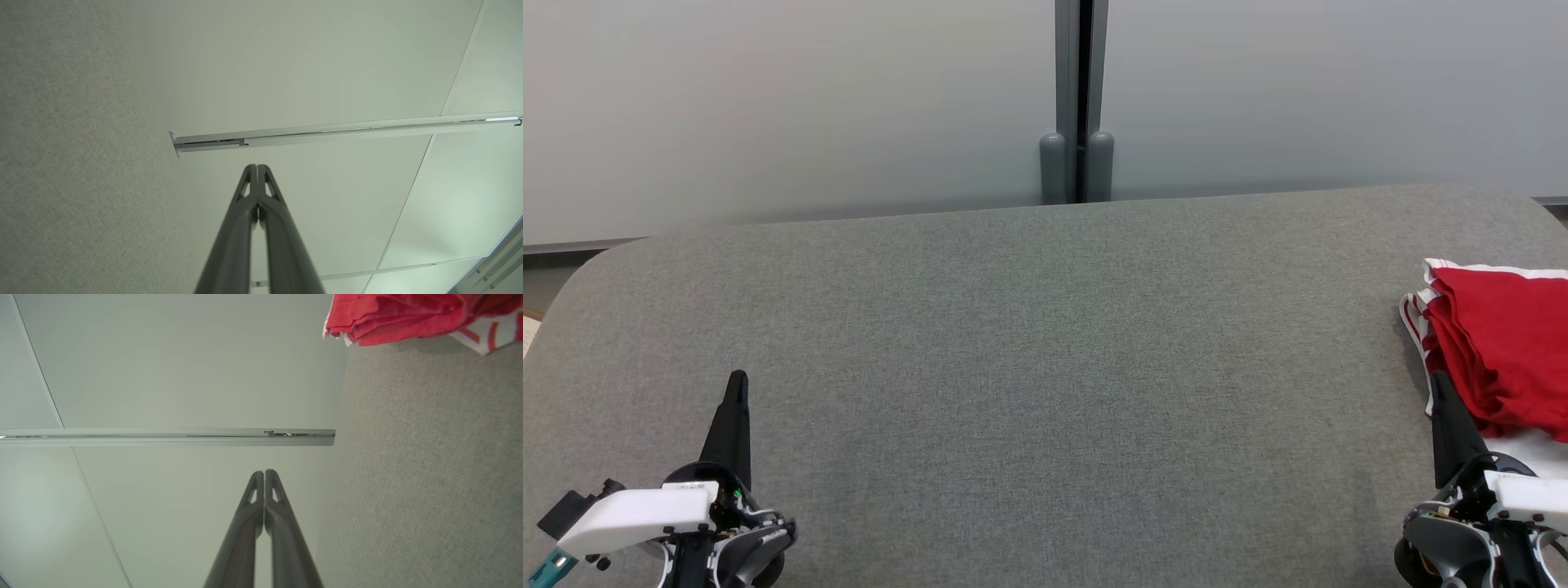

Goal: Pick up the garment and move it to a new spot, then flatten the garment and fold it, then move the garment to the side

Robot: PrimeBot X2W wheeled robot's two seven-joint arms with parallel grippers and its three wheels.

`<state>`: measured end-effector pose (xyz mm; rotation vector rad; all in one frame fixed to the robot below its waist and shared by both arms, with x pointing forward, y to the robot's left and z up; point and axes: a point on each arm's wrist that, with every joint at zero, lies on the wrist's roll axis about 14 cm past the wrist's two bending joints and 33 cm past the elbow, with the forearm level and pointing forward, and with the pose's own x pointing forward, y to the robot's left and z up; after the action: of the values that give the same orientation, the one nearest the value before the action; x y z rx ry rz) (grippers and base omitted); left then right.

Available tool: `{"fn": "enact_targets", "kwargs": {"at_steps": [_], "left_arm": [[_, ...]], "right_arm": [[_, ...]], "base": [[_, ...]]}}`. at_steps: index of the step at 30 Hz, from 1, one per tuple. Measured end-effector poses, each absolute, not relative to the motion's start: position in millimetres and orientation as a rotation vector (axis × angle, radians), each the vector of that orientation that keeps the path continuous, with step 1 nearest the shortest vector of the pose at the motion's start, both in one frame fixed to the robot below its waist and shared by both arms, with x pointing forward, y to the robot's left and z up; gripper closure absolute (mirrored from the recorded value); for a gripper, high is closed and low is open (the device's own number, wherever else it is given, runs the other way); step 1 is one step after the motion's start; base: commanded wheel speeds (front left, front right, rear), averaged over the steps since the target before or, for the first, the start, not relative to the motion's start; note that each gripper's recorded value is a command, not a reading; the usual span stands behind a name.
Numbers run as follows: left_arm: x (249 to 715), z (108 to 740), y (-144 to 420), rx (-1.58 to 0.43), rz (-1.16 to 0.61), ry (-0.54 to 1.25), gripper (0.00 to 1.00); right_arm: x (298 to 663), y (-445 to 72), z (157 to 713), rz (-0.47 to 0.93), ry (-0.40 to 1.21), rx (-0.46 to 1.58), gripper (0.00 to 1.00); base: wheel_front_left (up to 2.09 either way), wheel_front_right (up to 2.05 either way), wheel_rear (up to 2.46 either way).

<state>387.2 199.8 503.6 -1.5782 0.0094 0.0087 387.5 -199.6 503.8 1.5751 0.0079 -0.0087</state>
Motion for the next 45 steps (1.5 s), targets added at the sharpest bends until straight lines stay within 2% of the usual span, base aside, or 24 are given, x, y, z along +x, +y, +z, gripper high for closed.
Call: {"fn": "enact_targets", "kwargs": {"at_steps": [45], "left_arm": [[387.2,503.7,199.9,-1.577,0.009,0.009,1.00]], "right_arm": [[387.5,-199.6,503.8,-0.009,0.008,1.575,1.00]], "base": [[0.00,0.00,0.00]]}}
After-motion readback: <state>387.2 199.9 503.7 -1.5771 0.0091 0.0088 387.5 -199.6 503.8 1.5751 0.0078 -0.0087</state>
